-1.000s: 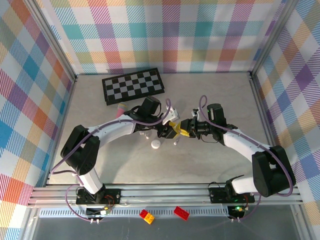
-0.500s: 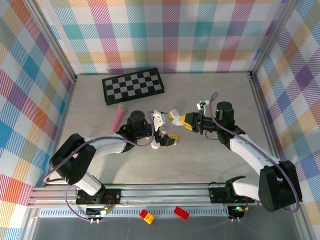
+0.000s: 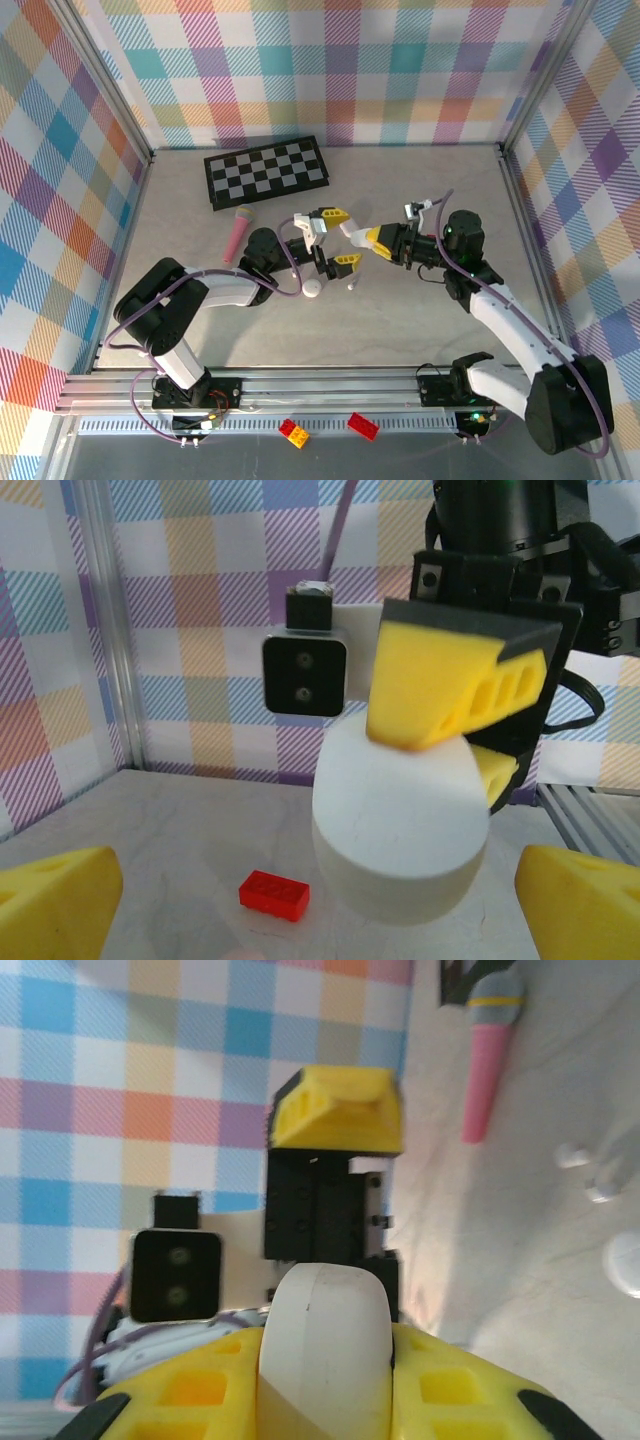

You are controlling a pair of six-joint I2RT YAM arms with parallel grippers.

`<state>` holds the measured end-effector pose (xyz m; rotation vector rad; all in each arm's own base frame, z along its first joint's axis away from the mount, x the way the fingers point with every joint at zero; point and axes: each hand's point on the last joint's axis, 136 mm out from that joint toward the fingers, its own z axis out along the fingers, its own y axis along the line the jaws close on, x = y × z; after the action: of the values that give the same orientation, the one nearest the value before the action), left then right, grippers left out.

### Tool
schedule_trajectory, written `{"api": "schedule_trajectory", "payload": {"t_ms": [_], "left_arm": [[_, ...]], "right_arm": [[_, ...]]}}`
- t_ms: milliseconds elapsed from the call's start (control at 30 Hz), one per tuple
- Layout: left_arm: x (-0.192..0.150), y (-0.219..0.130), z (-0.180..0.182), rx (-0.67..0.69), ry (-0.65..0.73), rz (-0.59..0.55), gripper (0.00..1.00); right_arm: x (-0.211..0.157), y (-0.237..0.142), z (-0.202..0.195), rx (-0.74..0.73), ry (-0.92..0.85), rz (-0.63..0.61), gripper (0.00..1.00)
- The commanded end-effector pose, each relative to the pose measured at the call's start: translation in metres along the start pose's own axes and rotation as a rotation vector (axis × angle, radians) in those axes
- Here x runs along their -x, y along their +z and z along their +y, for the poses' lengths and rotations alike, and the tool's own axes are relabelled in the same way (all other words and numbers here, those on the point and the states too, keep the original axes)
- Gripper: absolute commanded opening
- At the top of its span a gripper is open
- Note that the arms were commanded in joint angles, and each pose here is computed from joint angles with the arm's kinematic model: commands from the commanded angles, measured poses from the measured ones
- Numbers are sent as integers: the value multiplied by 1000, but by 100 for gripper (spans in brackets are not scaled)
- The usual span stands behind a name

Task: Insert the wireless bluetooth earbuds into the charging case

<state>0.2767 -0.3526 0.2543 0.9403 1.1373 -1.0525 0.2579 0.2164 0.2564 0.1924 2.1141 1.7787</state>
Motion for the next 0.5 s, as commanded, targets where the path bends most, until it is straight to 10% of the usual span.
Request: {"api": "schedule_trajectory", "payload": {"t_ms": [0,467], "left_arm": [[10,-9,-1,23,43,-40,100],[-8,-22,-8,19,50,68,100]], "right_arm": [[11,-18,-44,-242,-49,-131,17],[-17,-37,-208,-537,266,-196,17]]}}
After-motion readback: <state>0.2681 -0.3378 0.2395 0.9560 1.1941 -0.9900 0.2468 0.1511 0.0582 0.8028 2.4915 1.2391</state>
